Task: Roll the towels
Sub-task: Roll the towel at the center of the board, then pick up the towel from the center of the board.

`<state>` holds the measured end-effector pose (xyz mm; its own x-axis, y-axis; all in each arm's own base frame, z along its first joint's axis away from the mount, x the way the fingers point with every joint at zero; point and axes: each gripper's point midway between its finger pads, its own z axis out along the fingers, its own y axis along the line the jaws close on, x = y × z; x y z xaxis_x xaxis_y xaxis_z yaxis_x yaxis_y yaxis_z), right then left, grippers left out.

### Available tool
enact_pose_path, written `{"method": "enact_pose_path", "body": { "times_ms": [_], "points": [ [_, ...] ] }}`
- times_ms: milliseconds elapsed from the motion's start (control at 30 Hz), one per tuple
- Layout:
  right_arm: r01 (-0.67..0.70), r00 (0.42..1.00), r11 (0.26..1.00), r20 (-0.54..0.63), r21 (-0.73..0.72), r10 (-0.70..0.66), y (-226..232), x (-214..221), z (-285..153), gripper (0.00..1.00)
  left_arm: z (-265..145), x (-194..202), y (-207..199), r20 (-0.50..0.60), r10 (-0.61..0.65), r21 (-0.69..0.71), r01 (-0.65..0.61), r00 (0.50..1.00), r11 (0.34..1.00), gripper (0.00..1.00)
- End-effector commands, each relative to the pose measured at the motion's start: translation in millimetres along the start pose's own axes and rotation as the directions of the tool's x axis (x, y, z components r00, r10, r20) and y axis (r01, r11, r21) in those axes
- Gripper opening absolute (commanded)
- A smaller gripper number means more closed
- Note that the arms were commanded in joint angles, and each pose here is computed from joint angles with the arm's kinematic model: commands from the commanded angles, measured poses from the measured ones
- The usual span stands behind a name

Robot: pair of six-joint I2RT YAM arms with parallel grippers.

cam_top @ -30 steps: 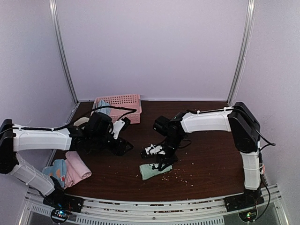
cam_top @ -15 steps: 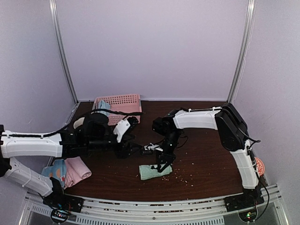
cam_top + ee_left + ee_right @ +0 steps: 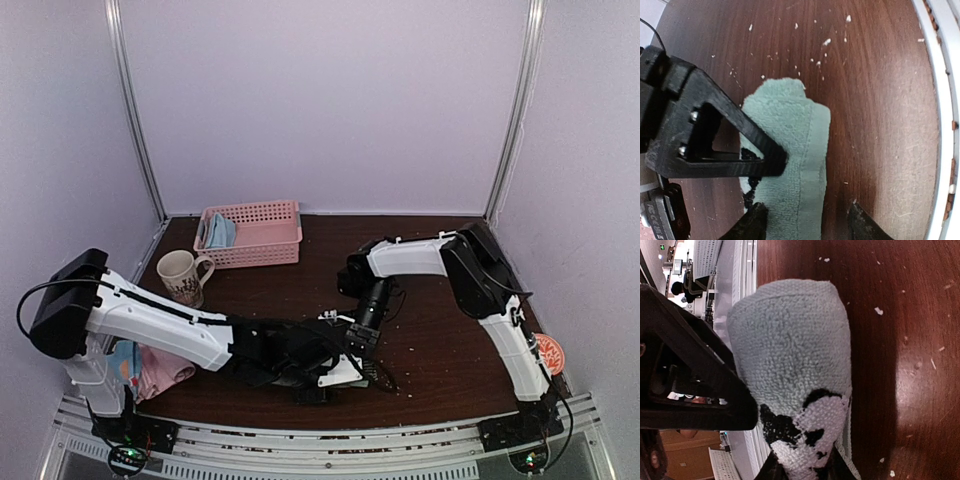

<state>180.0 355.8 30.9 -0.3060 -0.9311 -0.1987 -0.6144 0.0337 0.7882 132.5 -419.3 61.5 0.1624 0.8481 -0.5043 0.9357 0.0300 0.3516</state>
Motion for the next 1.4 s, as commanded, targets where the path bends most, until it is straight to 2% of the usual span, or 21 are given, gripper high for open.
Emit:
{"method": "enact_pose_path", "body": {
  "times_ms": [0, 333, 567, 867, 967, 1133, 1300, 1367],
  "points": [
    [-0.12, 0.972, 0.988, -0.189, 0.099, 0.137, -60, 57, 27, 0.2, 8, -1, 7, -0.043, 0.077, -0.068, -0.08, 0.996, 0.994, 0.57],
    [-0.227, 0.963, 0.973, -0.137, 0.051, 0.232, -62, 55, 29, 0.18, 35, 0, -7, -0.067, 0.13, -0.081, -0.135, 0.989, 0.987, 0.57],
    [-0.297, 0.951, 0.955, -0.093, -0.019, 0.294, -62, 55, 32, 0.18, 50, 9, -5, -0.132, 0.154, -0.128, -0.171, 0.979, 0.977, 0.57],
    [-0.345, 0.938, 0.933, -0.017, -0.106, 0.345, -54, 41, 26, 0.22, 65, 17, 0, -0.175, 0.148, -0.185, -0.18, 0.973, 0.966, 0.52],
    [-0.353, 0.935, 0.928, -0.009, -0.118, 0.354, -51, 40, 26, 0.24, 68, 18, 3, -0.184, 0.144, -0.205, -0.181, 0.972, 0.962, 0.46],
    [-0.305, 0.952, 0.949, 0.002, -0.074, 0.306, -46, 35, 14, 0.37, 67, 17, 4, -0.175, 0.148, -0.216, -0.184, 0.973, 0.959, 0.3],
    [-0.235, 0.969, 0.971, 0.091, 0.04, 0.231, -34, 16, -36, 0.51, 55, 8, 12, -0.143, 0.144, -0.24, -0.175, 0.979, 0.955, 0.15],
    [-0.237, 0.963, 0.968, 0.154, 0.081, 0.223, -32, 10, -65, 0.69, 49, 3, 14, -0.129, 0.147, -0.242, -0.175, 0.981, 0.954, 0.12]
  ]
}}
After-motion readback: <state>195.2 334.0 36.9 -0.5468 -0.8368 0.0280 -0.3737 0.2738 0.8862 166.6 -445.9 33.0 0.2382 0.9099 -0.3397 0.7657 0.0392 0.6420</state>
